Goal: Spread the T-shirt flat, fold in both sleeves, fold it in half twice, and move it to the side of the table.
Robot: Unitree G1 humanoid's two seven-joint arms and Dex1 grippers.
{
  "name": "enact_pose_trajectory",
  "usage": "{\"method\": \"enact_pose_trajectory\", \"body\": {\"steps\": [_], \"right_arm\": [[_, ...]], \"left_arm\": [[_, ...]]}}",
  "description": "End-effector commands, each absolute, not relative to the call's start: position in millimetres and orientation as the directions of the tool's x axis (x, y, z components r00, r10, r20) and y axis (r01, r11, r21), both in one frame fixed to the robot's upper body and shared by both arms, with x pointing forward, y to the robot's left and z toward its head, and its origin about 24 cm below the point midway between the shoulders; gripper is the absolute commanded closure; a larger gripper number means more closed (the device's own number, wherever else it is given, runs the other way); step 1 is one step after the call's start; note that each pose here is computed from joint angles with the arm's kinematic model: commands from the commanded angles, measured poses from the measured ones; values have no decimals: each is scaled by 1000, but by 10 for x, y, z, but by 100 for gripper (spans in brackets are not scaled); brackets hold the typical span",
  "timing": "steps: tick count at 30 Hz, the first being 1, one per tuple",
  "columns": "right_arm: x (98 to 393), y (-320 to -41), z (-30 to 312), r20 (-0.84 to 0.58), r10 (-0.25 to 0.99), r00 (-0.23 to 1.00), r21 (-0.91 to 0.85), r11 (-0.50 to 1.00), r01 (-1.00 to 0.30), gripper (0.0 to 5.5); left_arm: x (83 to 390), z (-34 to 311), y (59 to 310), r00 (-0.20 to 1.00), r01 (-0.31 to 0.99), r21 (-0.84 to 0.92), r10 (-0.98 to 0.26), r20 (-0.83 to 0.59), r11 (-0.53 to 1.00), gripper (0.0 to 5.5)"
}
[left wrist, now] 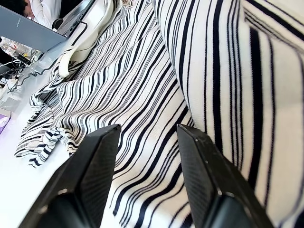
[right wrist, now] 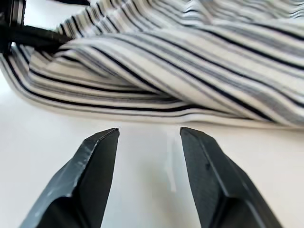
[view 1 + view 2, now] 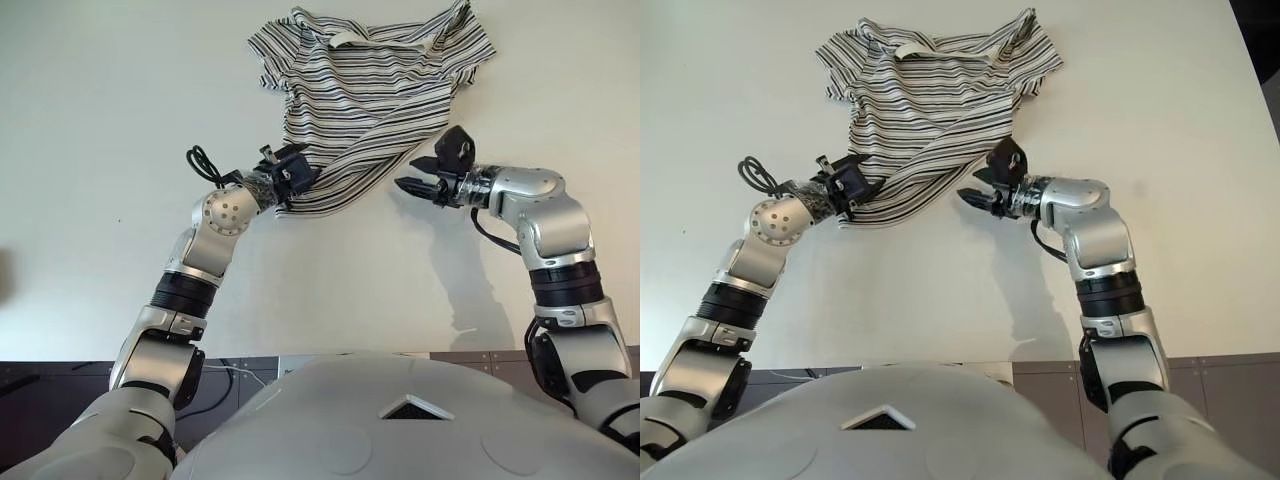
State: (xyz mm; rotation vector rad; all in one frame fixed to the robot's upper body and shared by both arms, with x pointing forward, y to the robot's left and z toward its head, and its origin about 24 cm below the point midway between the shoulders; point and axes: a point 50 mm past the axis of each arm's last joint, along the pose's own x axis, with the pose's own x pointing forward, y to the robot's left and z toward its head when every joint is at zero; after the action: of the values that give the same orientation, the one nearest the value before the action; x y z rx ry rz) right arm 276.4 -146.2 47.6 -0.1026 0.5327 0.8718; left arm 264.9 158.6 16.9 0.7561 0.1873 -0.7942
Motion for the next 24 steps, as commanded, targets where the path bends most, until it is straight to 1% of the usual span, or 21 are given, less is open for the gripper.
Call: {"method": "enact_pose_trajectory", "body": {"steps": [1, 4, 7, 11, 14, 16, 19, 24], "right_arm": [[2859, -1422, 549, -428, 690, 583, 174, 696, -696, 313], [2855, -1313, 517, -417, 706, 572, 196, 684, -702, 313], [2872, -1222, 419, -438, 710, 551, 206, 676, -708, 313], [2840, -1151, 347, -449, 731, 513, 227, 649, -726, 313], [2844, -1121, 311, -452, 731, 511, 230, 649, -725, 313], [2921, -1158, 300, -458, 698, 550, 203, 685, -700, 313], [3133, -1350, 283, -475, 600, 644, 144, 775, -616, 313], [3236, -1500, 172, -514, 539, 667, 79, 804, -589, 313]], "left_arm": [[2670, 116, 1651, 686, 723, 528, -559, -466, 446, 333], [2686, 106, 1662, 681, 727, 525, -561, -471, 442, 333], [2714, 110, 1651, 676, 731, 524, -566, -472, 436, 333], [2719, 90, 1640, 671, 736, 522, -567, -478, 431, 333], [2719, 73, 1634, 668, 739, 519, -568, -481, 430, 333], [2721, 67, 1632, 666, 741, 517, -568, -484, 428, 333], [2691, 40, 1642, 655, 751, 509, -569, -497, 421, 333], [2668, 6, 1653, 642, 763, 501, -569, -515, 408, 333]]}}
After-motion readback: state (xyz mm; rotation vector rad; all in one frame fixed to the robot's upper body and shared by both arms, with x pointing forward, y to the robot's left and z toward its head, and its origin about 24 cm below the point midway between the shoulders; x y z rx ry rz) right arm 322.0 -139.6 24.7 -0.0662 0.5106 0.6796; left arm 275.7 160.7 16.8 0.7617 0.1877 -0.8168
